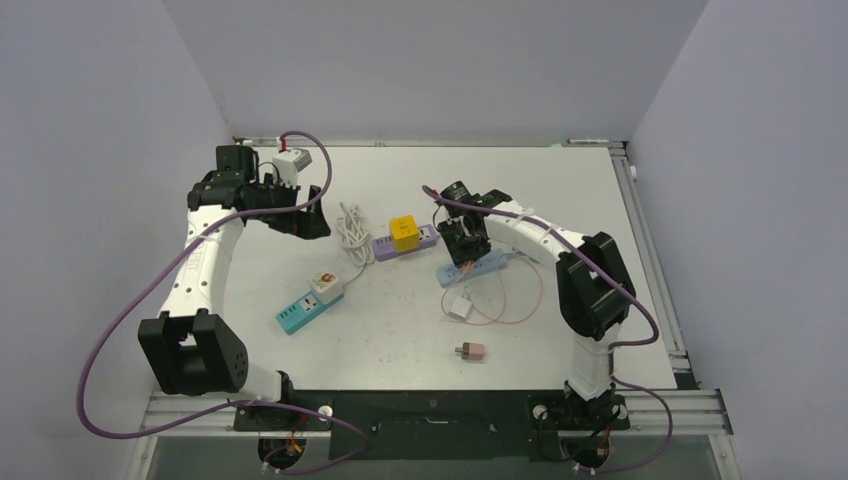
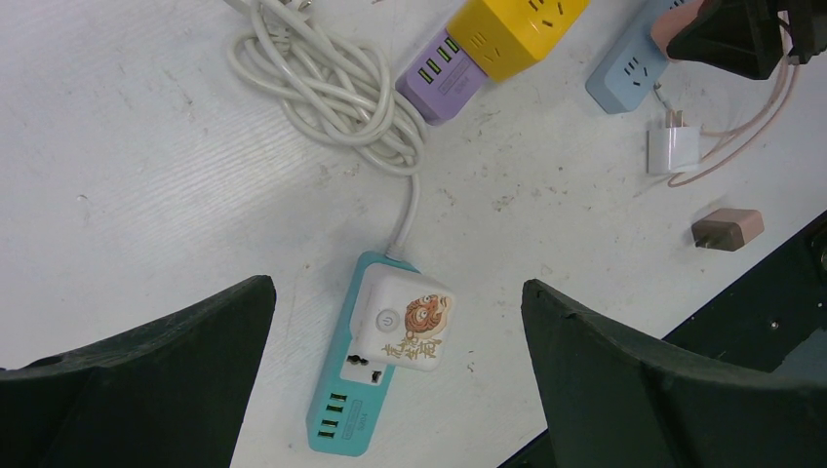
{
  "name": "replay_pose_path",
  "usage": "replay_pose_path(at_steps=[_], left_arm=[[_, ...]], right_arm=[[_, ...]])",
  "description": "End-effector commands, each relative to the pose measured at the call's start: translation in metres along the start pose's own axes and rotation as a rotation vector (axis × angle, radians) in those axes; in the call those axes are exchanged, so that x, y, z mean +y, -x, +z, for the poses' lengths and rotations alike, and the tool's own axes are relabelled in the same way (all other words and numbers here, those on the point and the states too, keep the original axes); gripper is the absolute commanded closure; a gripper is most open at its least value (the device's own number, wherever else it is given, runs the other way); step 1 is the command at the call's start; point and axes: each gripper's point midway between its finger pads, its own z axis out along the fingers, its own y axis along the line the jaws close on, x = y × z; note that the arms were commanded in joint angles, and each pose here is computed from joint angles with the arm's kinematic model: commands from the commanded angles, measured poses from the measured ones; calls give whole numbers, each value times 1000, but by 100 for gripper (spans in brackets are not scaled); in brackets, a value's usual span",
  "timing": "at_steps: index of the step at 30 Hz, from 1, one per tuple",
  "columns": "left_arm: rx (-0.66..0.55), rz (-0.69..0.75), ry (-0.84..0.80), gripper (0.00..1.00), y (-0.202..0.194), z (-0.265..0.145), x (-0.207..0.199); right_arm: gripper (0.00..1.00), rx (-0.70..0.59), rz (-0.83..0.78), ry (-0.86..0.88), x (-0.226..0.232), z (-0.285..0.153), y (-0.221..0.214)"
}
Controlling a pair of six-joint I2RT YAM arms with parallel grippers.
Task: Insert the plug
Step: Insert the plug into the socket.
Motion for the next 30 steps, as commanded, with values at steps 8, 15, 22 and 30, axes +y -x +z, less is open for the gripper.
replay_pose_path(at_steps=[8,15,22,30], left_arm=[[-62,14,15,4,17,-10,-1],[-78,5,15,4,23,-13,-2],[-77,-2,28,4,23,-18,-3],[-79,6,75,4,22,-31,-5]], right_arm=[[95,292,1,-82,-23,72,-92],[57,206,13,-86,-24,47,-59],[1,-32,57,-109,-28,-15,19],[10,-258,119,-171,-37,-93,68]])
